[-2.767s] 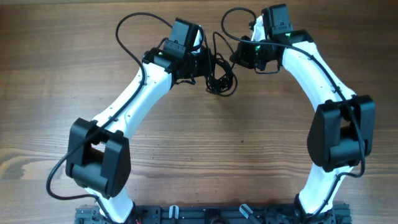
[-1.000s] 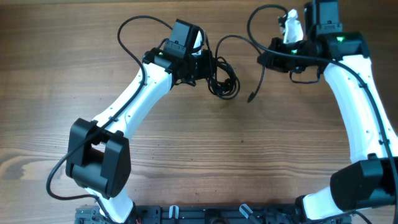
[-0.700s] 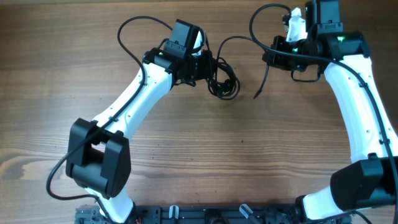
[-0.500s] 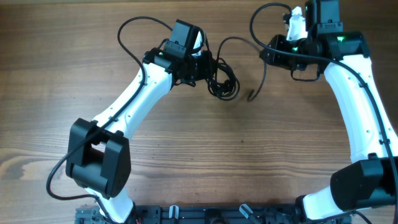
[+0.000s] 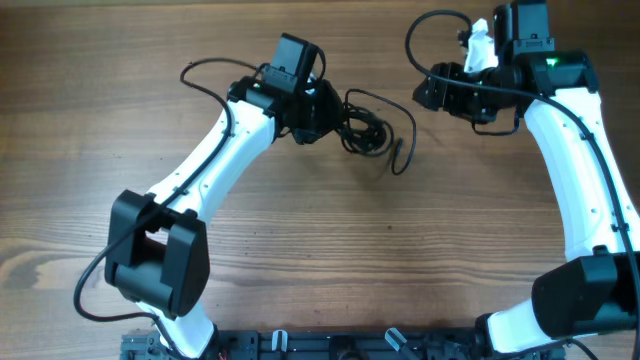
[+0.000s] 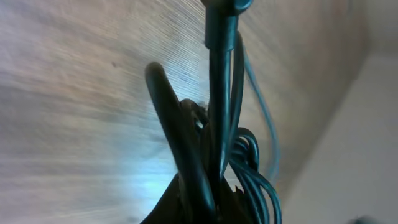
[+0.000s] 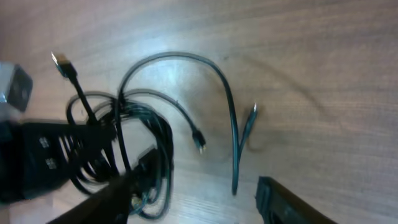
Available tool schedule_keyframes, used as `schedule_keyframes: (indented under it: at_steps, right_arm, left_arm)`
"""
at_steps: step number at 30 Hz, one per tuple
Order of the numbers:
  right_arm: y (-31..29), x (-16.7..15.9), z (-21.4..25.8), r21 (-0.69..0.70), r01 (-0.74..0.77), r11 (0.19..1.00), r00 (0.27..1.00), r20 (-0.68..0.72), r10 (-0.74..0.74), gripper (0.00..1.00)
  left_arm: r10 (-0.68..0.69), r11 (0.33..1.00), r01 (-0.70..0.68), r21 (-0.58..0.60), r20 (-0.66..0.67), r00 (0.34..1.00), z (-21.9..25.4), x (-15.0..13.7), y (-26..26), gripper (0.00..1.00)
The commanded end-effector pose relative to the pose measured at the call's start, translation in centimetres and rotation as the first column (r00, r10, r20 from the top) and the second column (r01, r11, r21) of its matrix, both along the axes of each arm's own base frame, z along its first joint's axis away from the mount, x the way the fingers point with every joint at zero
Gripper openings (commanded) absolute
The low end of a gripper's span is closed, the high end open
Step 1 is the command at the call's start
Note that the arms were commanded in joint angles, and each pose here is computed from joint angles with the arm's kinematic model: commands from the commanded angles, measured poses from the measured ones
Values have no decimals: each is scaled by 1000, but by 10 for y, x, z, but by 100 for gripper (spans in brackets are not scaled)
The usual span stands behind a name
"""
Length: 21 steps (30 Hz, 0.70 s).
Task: Untangle cables
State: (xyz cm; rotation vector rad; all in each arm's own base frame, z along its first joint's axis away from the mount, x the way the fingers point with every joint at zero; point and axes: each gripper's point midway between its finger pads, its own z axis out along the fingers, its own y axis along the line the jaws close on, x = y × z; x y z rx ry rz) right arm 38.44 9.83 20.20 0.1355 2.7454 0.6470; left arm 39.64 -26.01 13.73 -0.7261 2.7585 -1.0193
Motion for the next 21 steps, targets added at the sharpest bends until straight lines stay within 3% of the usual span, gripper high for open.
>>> schedule_keyframes:
  at_steps: [1, 10, 21]
  right_arm:
    - [9, -7, 2, 13, -115, 993, 993, 13, 115, 62]
    - [29, -16, 9, 77, -244, 967, 969, 52, 240, 53]
    - [57, -2, 22, 120, -255, 959, 962, 131, 239, 53]
  left_arm:
    - [137, 959, -183, -219, -208, 969, 28, 3, -1, 4]
    - [176, 857, -382, -347, -499, 849, 50, 0, -1, 4]
    - [125, 851, -361, -381, -520, 845, 57, -6, -8, 4]
